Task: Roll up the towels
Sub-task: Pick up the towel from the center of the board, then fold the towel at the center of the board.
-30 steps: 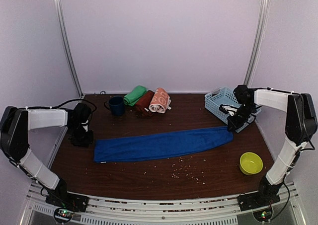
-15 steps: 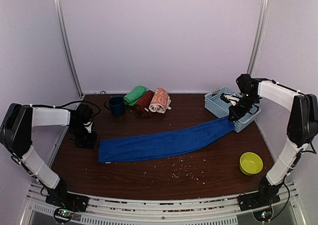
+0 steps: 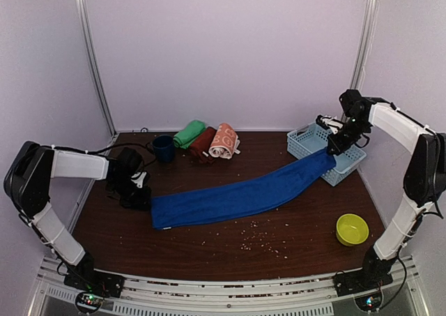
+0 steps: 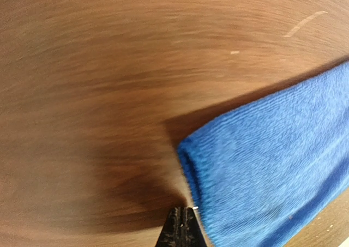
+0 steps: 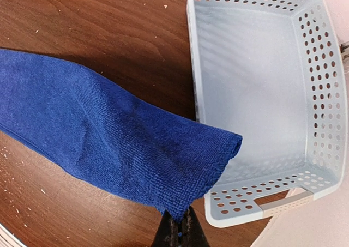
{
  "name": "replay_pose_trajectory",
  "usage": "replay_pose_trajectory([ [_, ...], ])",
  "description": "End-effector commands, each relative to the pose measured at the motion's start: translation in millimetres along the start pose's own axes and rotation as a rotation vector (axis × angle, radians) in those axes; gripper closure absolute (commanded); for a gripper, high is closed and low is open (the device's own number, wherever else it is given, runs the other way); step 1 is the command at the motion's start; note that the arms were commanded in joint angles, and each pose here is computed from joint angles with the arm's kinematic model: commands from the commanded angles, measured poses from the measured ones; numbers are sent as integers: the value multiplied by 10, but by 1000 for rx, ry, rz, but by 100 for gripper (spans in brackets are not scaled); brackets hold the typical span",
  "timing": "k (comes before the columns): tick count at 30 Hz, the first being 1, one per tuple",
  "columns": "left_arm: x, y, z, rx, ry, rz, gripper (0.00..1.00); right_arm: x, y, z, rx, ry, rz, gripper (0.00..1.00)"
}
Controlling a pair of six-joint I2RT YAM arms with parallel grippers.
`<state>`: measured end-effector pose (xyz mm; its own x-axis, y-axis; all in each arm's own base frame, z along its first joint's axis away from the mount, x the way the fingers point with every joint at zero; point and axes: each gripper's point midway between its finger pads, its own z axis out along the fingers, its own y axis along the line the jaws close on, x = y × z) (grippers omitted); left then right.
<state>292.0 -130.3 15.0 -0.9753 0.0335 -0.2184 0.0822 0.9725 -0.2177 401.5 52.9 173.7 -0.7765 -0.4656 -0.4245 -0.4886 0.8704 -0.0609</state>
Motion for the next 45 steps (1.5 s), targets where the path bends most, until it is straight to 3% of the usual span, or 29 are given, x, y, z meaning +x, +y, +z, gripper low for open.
replay_pose_trajectory([
  [1,-8,-148,88,53,6,18,100,-45,-240,-133,63,5,-1,100],
  [7,12,-156,122,59,4,20,100,-178,-365,-295,59,-23,-10,100],
  [16,-261,-280,-119,87,-104,50,100,-422,112,-302,-127,-102,-53,100],
  [25,-550,-1010,-447,276,-232,185,100,-655,701,-214,-239,-121,-124,100],
  [32,-489,-1150,-155,309,-167,182,100,-798,1174,-176,-344,-131,-187,100],
  [45,-285,-1029,171,292,-106,152,100,-1023,2253,-119,-569,-139,-345,100],
])
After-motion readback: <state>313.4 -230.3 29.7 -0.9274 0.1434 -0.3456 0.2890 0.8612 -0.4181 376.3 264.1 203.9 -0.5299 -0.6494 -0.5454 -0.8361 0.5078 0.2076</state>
